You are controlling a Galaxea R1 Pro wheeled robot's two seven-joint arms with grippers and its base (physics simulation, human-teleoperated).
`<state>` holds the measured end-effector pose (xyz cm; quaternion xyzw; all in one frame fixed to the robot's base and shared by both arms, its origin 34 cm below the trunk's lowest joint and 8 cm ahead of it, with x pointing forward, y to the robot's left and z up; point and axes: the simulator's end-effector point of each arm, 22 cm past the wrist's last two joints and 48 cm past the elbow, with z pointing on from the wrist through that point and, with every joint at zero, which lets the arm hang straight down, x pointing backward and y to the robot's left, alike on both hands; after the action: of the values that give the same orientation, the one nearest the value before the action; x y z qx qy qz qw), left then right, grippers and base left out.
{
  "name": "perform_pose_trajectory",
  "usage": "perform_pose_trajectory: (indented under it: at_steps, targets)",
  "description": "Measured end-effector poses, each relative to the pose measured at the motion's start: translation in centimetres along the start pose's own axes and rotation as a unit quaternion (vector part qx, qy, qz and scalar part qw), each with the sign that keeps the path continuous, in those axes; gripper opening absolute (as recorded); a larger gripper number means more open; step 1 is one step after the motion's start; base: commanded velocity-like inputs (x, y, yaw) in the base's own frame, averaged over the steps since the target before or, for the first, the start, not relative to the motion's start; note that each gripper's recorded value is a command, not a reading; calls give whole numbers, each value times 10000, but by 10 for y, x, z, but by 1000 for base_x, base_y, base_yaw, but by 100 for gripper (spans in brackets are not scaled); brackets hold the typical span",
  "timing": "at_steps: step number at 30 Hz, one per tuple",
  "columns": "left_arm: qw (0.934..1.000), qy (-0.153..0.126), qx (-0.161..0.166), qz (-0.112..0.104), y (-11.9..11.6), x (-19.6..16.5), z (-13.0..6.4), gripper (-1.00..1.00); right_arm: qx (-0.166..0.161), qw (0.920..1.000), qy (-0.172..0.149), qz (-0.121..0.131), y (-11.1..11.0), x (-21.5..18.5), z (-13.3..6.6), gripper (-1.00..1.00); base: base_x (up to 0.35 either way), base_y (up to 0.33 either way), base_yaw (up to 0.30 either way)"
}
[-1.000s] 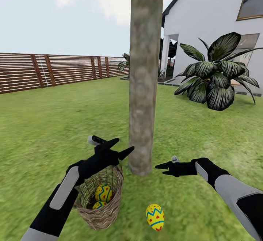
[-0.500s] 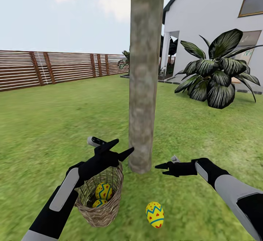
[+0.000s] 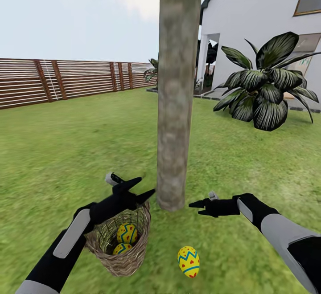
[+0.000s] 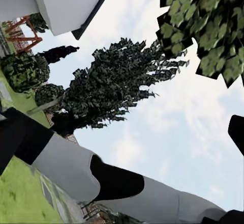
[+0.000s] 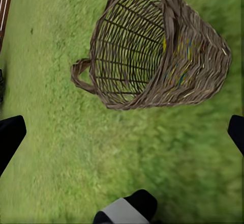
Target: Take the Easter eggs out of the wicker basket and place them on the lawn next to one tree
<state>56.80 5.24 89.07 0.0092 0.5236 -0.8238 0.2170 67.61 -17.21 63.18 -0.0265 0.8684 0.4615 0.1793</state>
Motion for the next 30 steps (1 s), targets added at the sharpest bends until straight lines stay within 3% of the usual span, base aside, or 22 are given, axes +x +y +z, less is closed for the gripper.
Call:
perform_pose_trajectory:
  at_steps: [8, 11, 15, 30]
  targets:
    - [9976, -286, -500, -389, 33, -18, -24, 100, 180, 9997, 114, -111, 15, 2, 28, 100, 0, 0, 0]
    - [9966, -314, -664, -367, 32, -26, -36, 100, 522, 9983, 95, -256, 11, -1, 41, 100, 0, 0, 0]
    - [9957, -316, -820, -302, 27, -35, -46, 100, 946, 9950, 97, -302, 1, -4, 43, 100, 0, 0, 0]
    - [9936, -373, -1011, -327, 12, -53, -51, 100, 963, 9949, 191, -237, 16, -13, 36, 100, 0, 0, 0]
